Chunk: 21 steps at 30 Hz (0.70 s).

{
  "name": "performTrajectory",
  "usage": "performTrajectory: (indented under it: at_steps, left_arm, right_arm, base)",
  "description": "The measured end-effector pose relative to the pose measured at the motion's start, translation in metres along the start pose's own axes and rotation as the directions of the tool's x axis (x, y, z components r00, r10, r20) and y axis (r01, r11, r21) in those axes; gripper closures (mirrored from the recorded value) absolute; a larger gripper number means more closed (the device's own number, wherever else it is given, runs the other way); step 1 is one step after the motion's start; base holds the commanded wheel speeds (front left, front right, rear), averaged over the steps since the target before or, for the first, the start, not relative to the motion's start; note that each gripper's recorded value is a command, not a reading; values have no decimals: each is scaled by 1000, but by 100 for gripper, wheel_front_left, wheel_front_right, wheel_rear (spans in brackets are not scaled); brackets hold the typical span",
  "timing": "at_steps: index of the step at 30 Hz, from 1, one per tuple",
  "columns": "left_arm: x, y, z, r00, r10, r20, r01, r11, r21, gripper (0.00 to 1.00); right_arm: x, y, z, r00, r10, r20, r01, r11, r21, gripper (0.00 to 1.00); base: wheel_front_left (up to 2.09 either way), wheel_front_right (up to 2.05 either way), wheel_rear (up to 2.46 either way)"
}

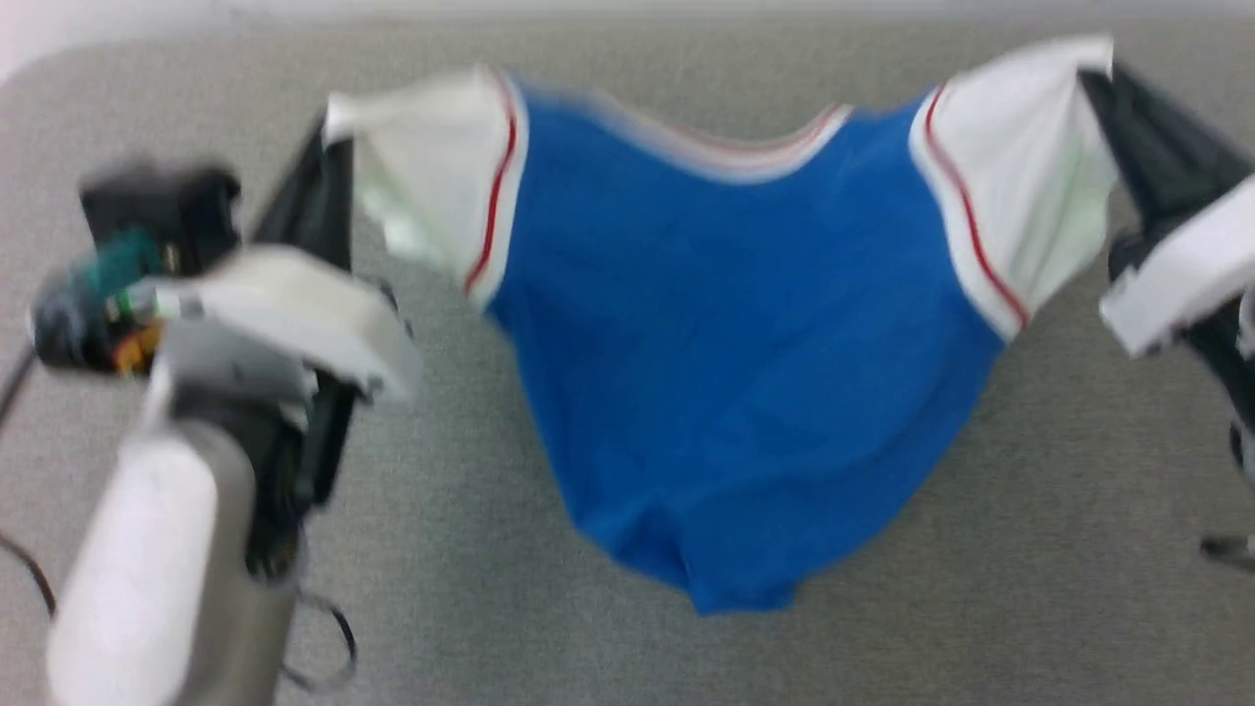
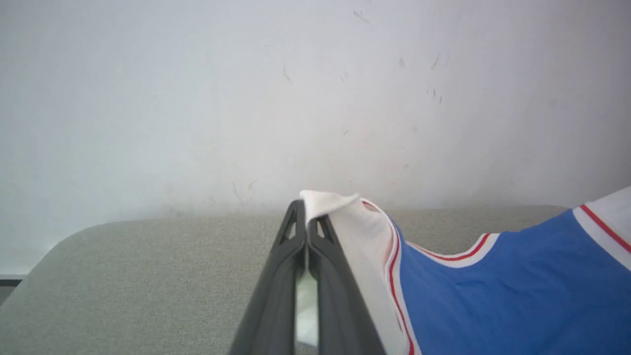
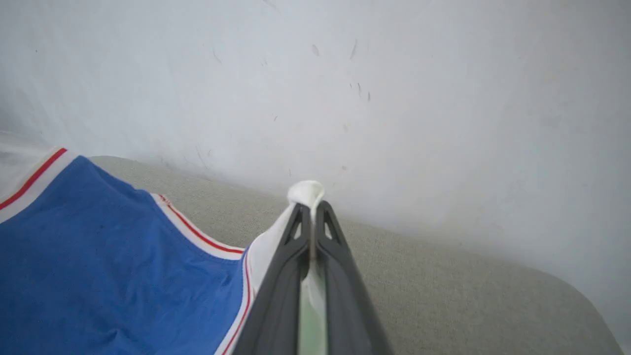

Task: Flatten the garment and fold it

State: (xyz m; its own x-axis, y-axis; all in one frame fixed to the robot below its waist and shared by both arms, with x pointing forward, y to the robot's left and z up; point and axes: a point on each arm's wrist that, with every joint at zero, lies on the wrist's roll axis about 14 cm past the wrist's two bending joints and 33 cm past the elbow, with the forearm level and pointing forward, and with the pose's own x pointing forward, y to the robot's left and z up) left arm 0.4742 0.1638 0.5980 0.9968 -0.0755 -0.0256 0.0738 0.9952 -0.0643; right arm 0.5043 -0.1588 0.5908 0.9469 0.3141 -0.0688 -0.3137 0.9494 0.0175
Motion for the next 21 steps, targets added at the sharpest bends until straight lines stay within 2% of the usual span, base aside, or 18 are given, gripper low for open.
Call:
performTrajectory:
  at_steps: [7, 12, 15, 21]
  left_arm:
    - [29, -26, 97, 984, -109, 144, 89, 986, 141, 100]
    - [40, -30, 158, 972, -106, 209, 63, 977, 204, 100]
    - [42, -34, 194, 964, -99, 248, 48, 978, 203, 100]
    - [49, -45, 237, 964, -91, 251, 33, 974, 225, 100]
  right_arm:
    - [2, 14, 104, 986, 32, 163, -8, 990, -143, 100]
    - [-5, 11, 170, 967, 5, 256, 54, 974, -222, 100]
    - [-14, 4, 209, 950, -26, 310, 109, 961, -253, 100]
    - [-23, -16, 246, 939, -98, 331, 182, 955, -235, 100]
  base:
    - [0, 0, 0]
    - [0, 0, 0]
    - [0, 0, 0]
    - [0, 0, 0]
